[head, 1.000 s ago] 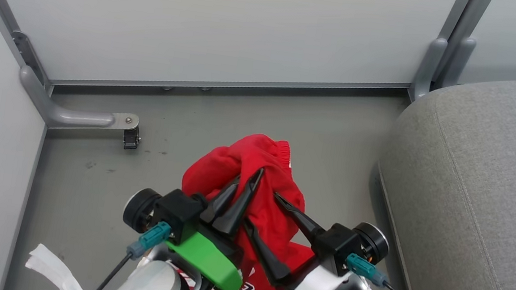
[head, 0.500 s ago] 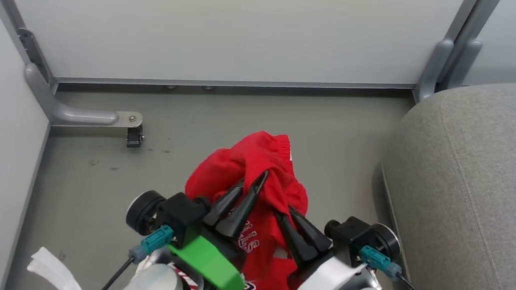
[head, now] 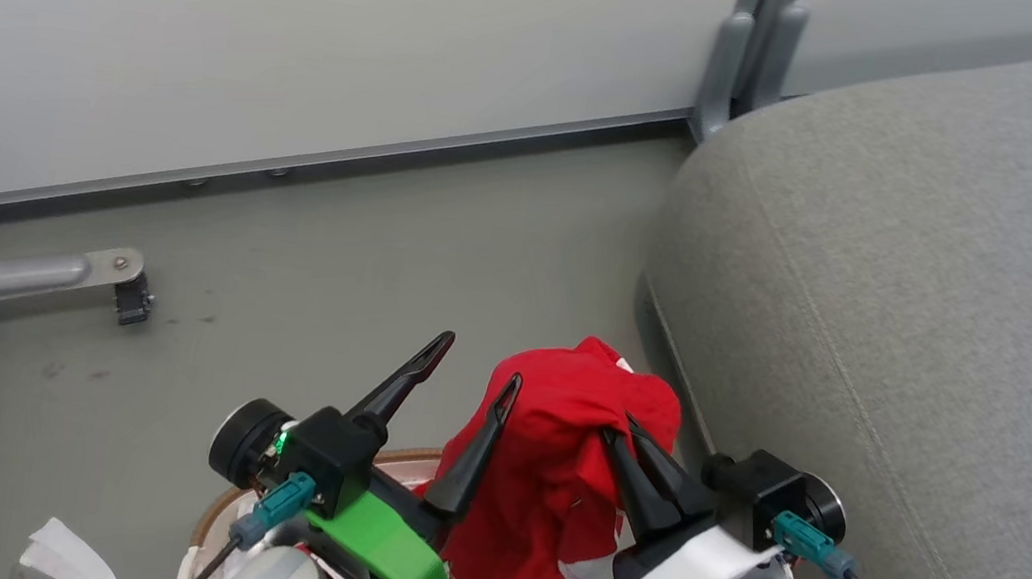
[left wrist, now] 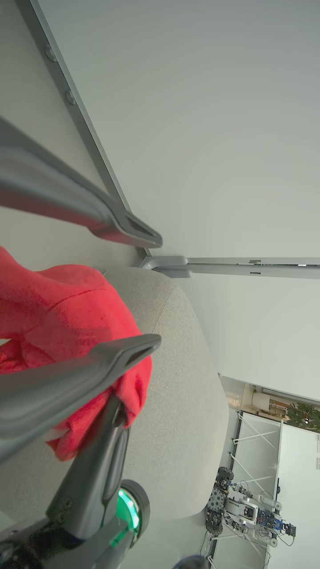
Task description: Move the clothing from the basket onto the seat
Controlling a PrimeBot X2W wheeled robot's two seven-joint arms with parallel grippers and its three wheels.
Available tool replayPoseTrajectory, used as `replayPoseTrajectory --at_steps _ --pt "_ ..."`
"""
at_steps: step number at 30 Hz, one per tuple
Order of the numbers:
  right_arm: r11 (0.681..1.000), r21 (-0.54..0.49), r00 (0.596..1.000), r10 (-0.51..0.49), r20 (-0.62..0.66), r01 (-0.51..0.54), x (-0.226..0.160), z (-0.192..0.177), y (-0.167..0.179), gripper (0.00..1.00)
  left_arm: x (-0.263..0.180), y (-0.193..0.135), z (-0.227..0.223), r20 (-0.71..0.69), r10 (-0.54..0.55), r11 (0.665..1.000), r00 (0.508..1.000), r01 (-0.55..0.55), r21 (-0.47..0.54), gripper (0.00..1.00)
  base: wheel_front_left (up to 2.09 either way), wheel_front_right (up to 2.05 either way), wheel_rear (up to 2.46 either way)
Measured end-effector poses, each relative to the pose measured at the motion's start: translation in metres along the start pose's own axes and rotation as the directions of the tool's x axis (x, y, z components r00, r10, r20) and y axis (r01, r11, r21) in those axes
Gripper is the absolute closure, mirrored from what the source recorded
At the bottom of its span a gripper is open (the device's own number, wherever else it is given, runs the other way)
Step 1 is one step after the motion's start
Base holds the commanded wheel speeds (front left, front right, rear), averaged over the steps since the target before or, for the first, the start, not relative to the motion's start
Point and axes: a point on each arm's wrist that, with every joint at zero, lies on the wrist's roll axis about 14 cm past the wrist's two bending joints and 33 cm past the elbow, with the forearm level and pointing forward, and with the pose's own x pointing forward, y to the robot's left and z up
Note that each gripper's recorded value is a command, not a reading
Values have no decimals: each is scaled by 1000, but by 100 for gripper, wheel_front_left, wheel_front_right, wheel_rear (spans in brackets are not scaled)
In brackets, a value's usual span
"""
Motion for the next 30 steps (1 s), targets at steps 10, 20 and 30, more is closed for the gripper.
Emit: replayPoseTrajectory --at_steps 10,20,30 --pt "961 -35 962 -274 22 274 -57 9 -71 100 30 -50 -23 -43 -190 981 981 188 -47 0 0 0 0" --pt "860 -160 872 -488 15 484 -110 16 -138 100 41 -79 -53 -101 -330 942 938 322 -95 0 0 0 0" --pt "746 -415 845 -519 127 521 -97 92 -218 100 41 -63 -78 -146 -344 937 928 329 -117 0 0 0 0"
